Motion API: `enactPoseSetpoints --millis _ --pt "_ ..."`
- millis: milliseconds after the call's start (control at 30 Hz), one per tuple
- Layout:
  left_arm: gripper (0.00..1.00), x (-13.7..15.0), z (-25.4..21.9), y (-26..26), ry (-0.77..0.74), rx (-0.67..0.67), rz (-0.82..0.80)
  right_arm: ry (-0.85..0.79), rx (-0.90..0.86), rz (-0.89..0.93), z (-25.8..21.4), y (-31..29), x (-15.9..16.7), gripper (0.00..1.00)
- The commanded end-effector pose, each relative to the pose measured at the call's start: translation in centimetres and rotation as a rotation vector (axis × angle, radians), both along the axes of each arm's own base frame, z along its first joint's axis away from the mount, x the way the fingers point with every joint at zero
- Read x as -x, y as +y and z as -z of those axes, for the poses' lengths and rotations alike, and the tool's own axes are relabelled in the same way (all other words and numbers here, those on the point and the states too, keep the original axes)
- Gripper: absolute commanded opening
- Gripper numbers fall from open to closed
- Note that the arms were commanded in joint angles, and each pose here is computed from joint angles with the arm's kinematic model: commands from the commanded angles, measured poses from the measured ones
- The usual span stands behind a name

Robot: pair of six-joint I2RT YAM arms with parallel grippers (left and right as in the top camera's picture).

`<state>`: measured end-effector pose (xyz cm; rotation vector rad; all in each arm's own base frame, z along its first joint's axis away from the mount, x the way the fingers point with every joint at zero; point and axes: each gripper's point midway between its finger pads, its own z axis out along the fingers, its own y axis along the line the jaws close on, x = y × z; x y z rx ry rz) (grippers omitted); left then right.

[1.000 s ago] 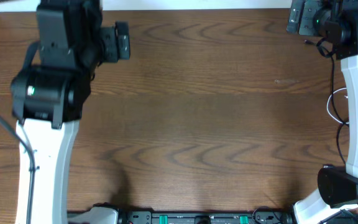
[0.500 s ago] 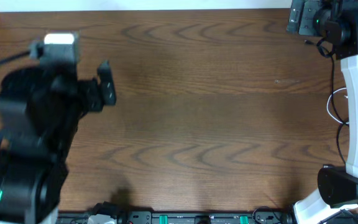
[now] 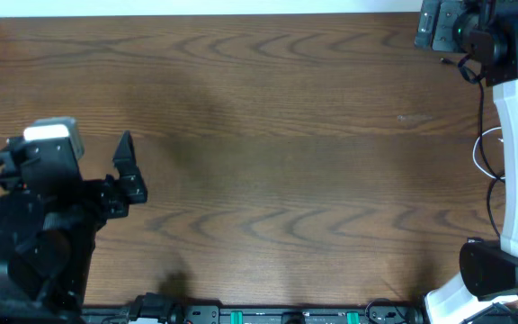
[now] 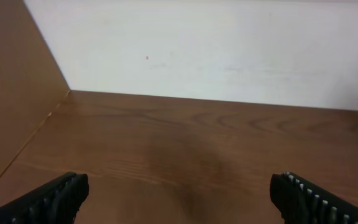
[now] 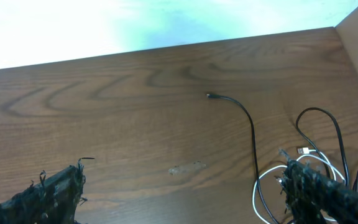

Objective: Untangle cables

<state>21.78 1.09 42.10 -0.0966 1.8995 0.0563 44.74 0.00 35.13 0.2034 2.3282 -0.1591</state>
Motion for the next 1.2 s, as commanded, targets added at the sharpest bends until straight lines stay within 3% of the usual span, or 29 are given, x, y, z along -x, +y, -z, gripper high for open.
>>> enactPoseSetpoints --millis 0,300,1167 --pt "0.98 0.8 0.3 0.1 -0.017 0.023 -0.004 -0.013 0.018 -0.006 -0.7 0.0 0.3 0.99" --pt "0.98 3.4 0.2 0.2 -0.134 0.04 -0.005 -0.013 0.018 -0.006 -0.7 0.0 0.3 0.99" --pt "0.98 9.1 1.7 0.7 -0.293 0.049 -0.01 -0.013 0.017 -0.006 -0.7 0.0 0.3 0.99"
